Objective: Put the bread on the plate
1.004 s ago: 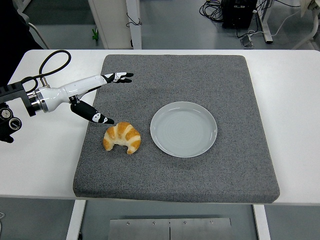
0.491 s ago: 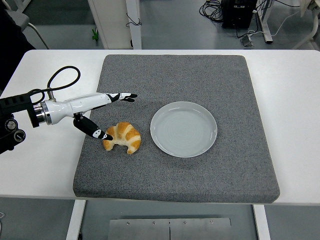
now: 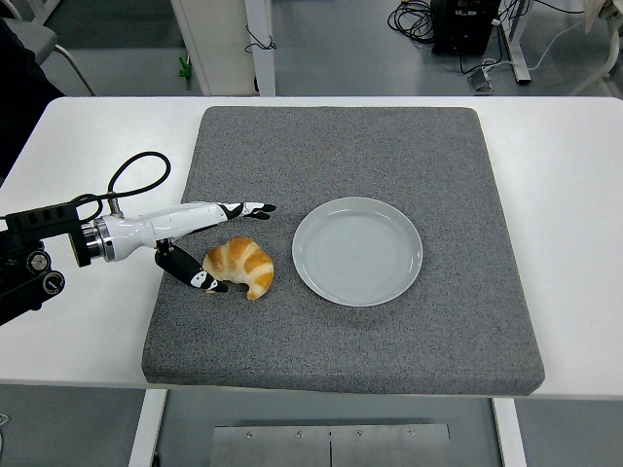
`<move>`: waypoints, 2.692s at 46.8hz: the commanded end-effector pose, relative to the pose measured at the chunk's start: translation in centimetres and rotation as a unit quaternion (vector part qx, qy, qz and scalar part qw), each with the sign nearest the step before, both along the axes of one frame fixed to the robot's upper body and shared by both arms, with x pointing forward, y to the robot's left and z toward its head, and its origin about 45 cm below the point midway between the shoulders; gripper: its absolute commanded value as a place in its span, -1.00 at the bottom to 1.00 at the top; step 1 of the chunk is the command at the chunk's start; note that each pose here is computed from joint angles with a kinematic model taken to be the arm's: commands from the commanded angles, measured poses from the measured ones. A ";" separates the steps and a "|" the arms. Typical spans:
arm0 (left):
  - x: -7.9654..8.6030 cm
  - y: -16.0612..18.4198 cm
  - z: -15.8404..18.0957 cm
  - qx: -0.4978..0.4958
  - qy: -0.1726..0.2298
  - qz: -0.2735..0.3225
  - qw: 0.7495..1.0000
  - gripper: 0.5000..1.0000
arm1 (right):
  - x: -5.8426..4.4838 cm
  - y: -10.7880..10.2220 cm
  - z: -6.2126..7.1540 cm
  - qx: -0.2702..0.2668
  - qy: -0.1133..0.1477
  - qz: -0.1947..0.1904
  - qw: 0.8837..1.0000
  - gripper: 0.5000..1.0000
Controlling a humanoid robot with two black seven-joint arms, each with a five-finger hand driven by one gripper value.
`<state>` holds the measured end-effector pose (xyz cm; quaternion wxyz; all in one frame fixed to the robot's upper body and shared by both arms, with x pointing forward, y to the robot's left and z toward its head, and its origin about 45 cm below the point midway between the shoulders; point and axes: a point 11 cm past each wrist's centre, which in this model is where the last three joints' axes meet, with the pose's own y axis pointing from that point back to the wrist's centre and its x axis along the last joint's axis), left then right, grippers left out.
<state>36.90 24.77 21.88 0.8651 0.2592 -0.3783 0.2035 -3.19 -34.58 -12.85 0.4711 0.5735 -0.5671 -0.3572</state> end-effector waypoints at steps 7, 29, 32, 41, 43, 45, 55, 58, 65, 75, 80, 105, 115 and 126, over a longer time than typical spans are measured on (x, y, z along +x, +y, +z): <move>0.0 0.2 -0.7 0.019 -0.010 0.011 1.000 0.76 | 0.0 0.0 0.0 0.000 0.000 0.000 1.000 1.00; -0.3 -0.3 -1.2 0.028 -0.016 0.001 0.999 0.20 | 0.0 0.0 0.0 0.000 0.000 0.000 1.000 1.00; -0.2 -0.3 -1.1 0.028 -0.017 0.001 0.999 0.06 | 0.0 0.0 0.0 0.000 0.000 0.000 1.000 1.00; -0.2 -0.3 -1.1 0.028 -0.018 0.002 0.999 -0.05 | 0.0 0.0 0.0 0.000 0.001 0.000 1.000 1.00; -0.2 -0.3 -1.1 0.029 -0.019 0.002 0.999 -0.07 | 0.0 0.0 0.0 0.000 0.000 0.000 1.000 1.00; -0.2 -0.3 -1.1 0.029 -0.021 0.002 0.999 -0.23 | 0.0 0.0 0.0 0.000 0.000 0.000 1.000 1.00; -0.2 -0.3 -1.1 0.028 -0.022 0.002 0.999 -0.71 | 0.0 0.0 0.0 -0.001 0.000 0.000 1.000 1.00; -0.1 -0.3 -1.0 0.027 -0.023 0.002 0.999 -0.71 | 0.0 0.0 0.0 -0.001 0.000 0.000 1.000 1.00; 0.3 -0.3 -0.3 0.025 -0.031 0.002 0.999 -0.68 | 0.0 0.0 0.0 -0.001 0.000 0.000 1.000 1.00; 1.7 -0.3 2.4 0.013 -0.061 0.008 0.998 -0.68 | 0.0 0.0 0.0 -0.001 0.000 0.000 1.000 1.00; 2.6 -0.2 4.0 0.001 -0.080 0.019 0.997 -0.68 | 0.0 0.0 0.0 -0.001 0.000 0.000 1.000 1.00; 5.4 0.4 13.5 -0.063 -0.120 0.029 0.990 -0.57 | 0.0 0.0 0.0 0.000 0.000 0.000 1.000 1.00; 5.8 0.2 16.1 -0.069 -0.138 0.022 0.988 -0.55 | 0.0 0.0 0.0 0.000 0.000 0.000 1.000 1.00; 6.2 -1.6 16.6 -0.072 -0.144 0.012 0.987 -0.46 | 0.0 0.0 0.0 -0.001 0.000 0.000 1.000 1.00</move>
